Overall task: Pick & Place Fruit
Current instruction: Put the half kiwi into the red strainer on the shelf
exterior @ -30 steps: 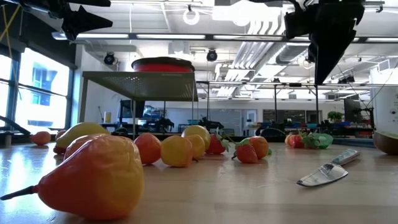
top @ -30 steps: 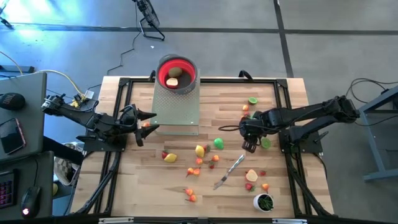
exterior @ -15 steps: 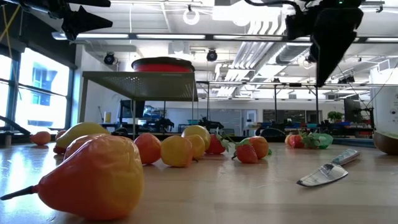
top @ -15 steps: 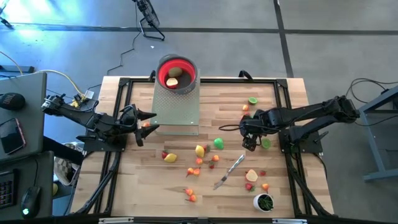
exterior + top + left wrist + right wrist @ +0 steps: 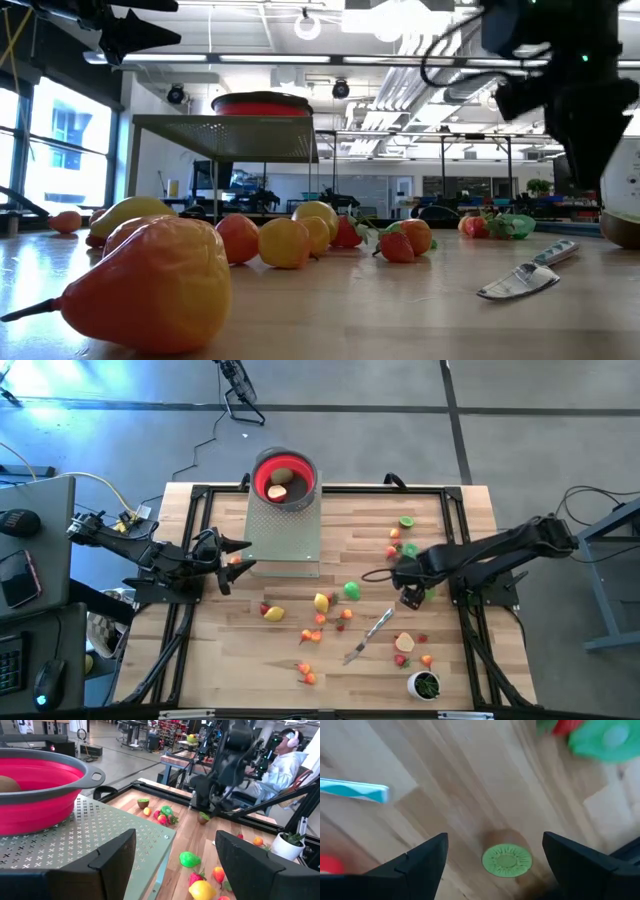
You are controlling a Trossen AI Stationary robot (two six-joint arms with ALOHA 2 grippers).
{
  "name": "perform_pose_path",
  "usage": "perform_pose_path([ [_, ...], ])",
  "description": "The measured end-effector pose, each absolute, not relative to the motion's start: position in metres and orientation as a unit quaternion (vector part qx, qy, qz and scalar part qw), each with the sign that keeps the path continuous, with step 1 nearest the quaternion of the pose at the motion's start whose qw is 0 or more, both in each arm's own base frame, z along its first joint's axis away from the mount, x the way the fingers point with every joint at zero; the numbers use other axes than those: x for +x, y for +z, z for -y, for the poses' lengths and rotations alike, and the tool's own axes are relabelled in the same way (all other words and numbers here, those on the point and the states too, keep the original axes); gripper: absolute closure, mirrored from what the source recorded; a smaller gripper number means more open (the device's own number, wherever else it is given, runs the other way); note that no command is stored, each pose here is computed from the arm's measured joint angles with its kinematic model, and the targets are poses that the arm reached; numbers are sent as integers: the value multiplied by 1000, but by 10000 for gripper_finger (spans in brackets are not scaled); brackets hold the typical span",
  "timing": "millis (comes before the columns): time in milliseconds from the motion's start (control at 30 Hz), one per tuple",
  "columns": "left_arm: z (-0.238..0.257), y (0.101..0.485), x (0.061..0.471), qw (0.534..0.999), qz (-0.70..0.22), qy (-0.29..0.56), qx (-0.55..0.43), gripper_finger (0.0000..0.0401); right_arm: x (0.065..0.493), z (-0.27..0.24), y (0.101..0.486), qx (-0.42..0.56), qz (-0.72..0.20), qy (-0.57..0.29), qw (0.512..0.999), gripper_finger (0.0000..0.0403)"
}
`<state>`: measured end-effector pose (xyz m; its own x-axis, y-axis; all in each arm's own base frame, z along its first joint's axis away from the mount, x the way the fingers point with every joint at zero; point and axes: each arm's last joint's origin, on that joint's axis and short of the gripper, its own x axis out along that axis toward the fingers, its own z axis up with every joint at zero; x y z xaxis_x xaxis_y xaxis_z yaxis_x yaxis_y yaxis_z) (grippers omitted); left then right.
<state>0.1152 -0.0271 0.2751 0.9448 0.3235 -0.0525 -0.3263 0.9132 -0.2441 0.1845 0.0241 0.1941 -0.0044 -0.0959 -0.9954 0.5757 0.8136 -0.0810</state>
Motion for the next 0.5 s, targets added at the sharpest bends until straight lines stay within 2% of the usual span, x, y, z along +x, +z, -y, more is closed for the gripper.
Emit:
perform_pose_path([
  [267, 27, 275, 115, 977, -5, 168, -128, 134, 168, -22, 171, 180, -693, -263, 647, 86],
  [500, 27, 275, 115, 977, -4, 169, -128, 134, 160, -21, 158, 177, -700, -265, 639, 86],
])
